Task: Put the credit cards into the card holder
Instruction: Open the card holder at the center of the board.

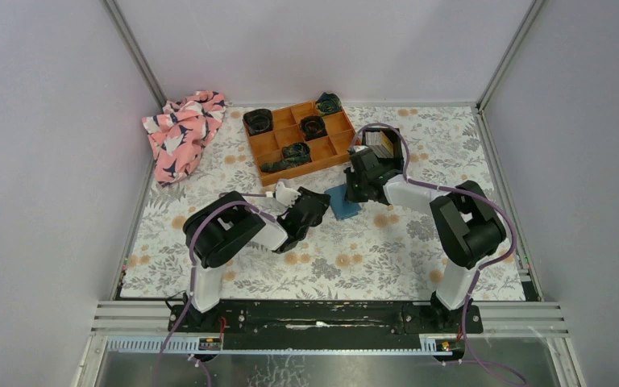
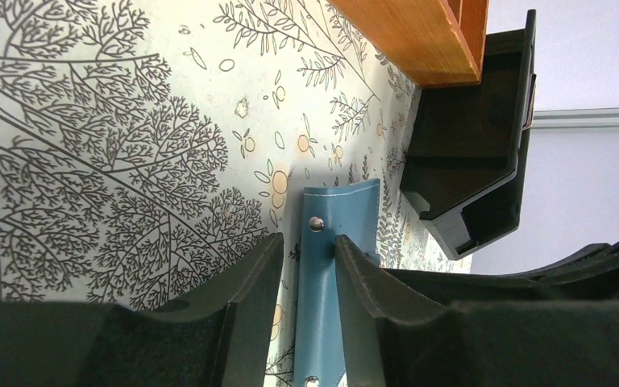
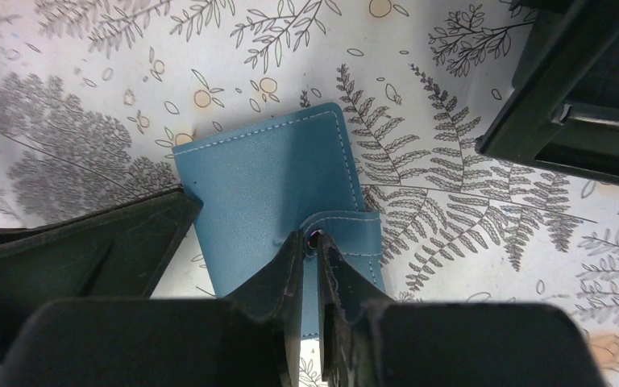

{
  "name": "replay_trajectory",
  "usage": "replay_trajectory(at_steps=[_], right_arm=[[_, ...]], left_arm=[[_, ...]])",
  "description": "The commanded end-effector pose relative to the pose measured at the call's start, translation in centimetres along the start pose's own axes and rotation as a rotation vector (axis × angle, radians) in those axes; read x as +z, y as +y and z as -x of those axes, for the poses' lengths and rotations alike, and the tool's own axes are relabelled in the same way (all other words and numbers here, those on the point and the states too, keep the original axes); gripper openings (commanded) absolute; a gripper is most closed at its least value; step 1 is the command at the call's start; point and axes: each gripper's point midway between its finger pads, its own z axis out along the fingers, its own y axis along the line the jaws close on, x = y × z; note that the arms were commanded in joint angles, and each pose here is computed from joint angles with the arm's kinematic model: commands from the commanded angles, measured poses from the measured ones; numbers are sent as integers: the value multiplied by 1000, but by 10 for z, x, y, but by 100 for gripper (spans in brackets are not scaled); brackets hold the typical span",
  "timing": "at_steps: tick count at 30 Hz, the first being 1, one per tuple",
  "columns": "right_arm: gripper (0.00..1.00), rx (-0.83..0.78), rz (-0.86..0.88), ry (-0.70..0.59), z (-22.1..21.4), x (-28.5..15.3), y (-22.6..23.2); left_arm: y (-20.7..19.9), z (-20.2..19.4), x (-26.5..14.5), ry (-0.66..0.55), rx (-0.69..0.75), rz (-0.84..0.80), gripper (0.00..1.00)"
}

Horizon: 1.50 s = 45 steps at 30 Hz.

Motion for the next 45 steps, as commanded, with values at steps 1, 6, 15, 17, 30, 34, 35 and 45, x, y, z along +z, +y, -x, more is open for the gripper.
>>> replay_trajectory(at_steps=[1, 6, 15, 17, 30, 34, 35, 45], right_arm=[[0, 124, 153, 103, -28, -5, 9], [0, 222, 261, 105, -29, -9, 12], [0, 357, 389, 81, -23, -19, 6], [0, 343, 372, 74, -21, -21, 3], [0, 308, 308, -21, 0, -54, -7], [0, 304, 258, -30, -3, -56, -16], [0, 302, 242, -27, -6, -56, -19], [4, 321, 68, -2, -33, -46, -53]], left_arm=[[229, -25, -75, 279, 414, 696, 41], [234, -29, -75, 295, 421, 705, 41], [238, -28, -77, 296, 424, 716, 40], [237, -27, -77, 293, 422, 717, 40], [190, 17, -97, 152, 447, 663, 43], [178, 27, -105, 127, 454, 642, 44], [175, 28, -107, 125, 457, 635, 44], [154, 38, -126, 75, 534, 597, 46]])
